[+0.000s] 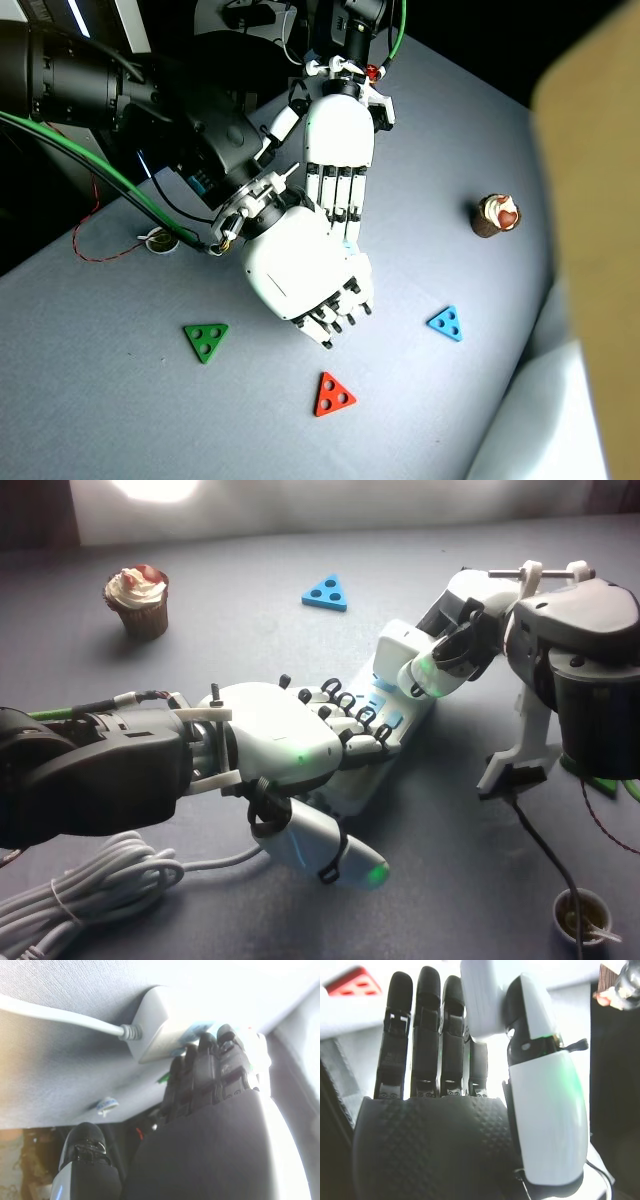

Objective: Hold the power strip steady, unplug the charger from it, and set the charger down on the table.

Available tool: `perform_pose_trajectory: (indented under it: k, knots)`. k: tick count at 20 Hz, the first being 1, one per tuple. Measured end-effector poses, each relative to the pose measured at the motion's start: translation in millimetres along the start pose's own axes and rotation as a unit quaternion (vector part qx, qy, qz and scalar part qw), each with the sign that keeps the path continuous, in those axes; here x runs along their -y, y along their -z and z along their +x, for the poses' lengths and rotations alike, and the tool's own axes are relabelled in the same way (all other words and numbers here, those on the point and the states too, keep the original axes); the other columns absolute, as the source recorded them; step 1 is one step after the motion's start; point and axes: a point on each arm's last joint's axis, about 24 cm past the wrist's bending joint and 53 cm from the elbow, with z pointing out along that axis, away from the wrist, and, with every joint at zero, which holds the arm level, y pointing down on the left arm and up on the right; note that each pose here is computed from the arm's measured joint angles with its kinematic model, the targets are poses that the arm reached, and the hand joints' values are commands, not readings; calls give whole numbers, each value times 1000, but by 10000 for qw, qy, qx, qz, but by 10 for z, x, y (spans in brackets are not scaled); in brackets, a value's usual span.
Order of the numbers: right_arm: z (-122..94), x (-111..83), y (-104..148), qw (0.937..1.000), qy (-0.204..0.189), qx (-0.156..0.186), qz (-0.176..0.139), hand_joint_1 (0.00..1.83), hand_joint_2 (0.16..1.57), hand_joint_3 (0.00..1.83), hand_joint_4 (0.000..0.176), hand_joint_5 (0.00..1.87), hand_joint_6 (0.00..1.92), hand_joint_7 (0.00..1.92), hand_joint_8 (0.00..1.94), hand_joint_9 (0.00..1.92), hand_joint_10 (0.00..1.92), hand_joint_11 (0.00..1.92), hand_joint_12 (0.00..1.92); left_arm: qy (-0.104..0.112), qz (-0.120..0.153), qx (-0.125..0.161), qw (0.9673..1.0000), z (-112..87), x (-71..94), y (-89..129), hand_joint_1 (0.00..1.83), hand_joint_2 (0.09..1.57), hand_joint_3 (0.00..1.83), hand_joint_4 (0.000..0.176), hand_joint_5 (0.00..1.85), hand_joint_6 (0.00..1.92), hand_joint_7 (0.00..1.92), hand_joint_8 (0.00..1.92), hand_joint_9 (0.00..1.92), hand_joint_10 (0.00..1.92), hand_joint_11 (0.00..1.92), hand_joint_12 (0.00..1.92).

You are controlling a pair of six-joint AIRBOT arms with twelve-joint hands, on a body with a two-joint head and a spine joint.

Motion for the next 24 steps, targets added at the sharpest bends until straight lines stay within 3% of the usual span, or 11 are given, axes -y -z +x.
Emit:
perform_pose_trajectory:
  k: [1,2,3,5,8,12,18,24]
  knots:
    - [7,4,-1,10000,-4,-11,-4,1214,1096,6,0,948,1024,1116,559,1132,8,805,754,8,-1,0,10000,0,0,0,26,1026,0,0,136,3,127,2,99,2,19,77]
    - [2,0,-2,10000,53,6,-46,1225,1094,0,8,959,1019,1113,719,1171,10,833,765,10,0,2,10000,-1,0,0,28,1025,0,0,138,4,130,3,101,2,18,77]
    - [4,-7,-1,10000,51,6,-64,1232,1081,0,22,1005,927,1122,759,1219,18,861,798,11,0,2,10000,-1,0,0,32,1025,0,0,144,6,135,5,106,4,23,79]
    - [15,-18,2,9998,149,10,-163,1244,1053,0,28,1088,775,1174,692,1290,21,896,900,15,-2,0,10000,1,-1,0,25,1024,0,0,131,0,120,0,98,0,32,82]
    - [32,-39,15,9996,186,4,-229,1249,1053,0,5,1053,830,1216,622,1337,19,910,950,29,-1,4,10000,-2,-1,0,29,1023,0,0,139,3,121,1,96,0,24,77]
    - [67,-113,57,9985,327,7,-439,1242,1063,2,18,1042,855,1166,702,1317,4,874,961,32,-13,4,10000,-4,-12,6,15,1025,1,0,128,0,118,0,92,0,22,75]
    - [39,-243,80,9963,477,52,-712,1245,1064,0,0,1028,854,1184,694,1322,4,853,980,117,-19,5,9999,-4,-14,6,28,1030,1,0,124,3,121,7,94,7,17,69]
    - [110,-376,131,9932,609,-101,-992,1246,1063,0,0,1028,857,1191,681,1323,2,868,950,272,-40,-3,9996,12,-31,6,22,1027,0,0,117,2,120,5,97,5,26,73]
